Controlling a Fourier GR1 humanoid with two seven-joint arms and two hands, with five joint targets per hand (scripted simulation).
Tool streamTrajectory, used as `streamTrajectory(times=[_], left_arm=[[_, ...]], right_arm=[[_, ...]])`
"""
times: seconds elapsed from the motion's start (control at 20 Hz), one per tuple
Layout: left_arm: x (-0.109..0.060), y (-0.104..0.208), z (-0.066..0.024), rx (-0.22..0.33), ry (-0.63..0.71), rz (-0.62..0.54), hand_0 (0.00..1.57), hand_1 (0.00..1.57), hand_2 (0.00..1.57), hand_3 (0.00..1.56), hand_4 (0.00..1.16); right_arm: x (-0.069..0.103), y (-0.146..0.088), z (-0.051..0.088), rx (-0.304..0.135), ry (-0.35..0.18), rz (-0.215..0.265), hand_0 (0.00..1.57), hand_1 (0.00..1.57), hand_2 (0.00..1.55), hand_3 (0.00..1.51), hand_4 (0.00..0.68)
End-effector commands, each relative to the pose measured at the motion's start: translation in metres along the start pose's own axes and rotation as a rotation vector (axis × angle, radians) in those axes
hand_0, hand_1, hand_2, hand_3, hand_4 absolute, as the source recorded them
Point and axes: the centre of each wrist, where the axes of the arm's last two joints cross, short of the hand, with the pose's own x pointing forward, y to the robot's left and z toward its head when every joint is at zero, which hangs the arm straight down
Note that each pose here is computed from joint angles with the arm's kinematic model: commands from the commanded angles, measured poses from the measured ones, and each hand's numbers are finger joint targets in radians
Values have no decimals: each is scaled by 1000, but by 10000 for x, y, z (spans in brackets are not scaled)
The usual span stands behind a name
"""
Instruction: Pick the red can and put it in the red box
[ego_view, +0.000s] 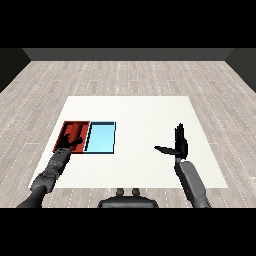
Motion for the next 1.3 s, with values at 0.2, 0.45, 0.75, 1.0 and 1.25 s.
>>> streamTrajectory(times=[0.2, 0.45, 0.75, 1.0, 1.25], left_arm=[[-172, 182, -48, -76, 165, 26, 0, 0, 0, 0, 0], [-257, 239, -49, -54, 141, -33, 0, 0, 0, 0, 0], [149, 183, -100, -11, -82, 145, 0, 0, 0, 0, 0], [471, 448, -205, -49, -342, 400, 1360, 1360, 1247, 0, 0], [484, 42, 21, -182, -573, 543, 0, 0, 0, 0, 0]], right_arm=[[-93, 102, -21, -26, -7, -10, 0, 0, 0, 0, 0], [111, 27, -139, -40, -39, -47, 0, 0, 0, 0, 0], [14, 1, -129, -6, -43, -54, 0, 0, 0, 0, 0], [152, 62, -96, 48, -91, -93, 0, 0, 0, 0, 0], [126, 120, 41, 110, -76, -97, 0, 0, 0, 0, 0]])
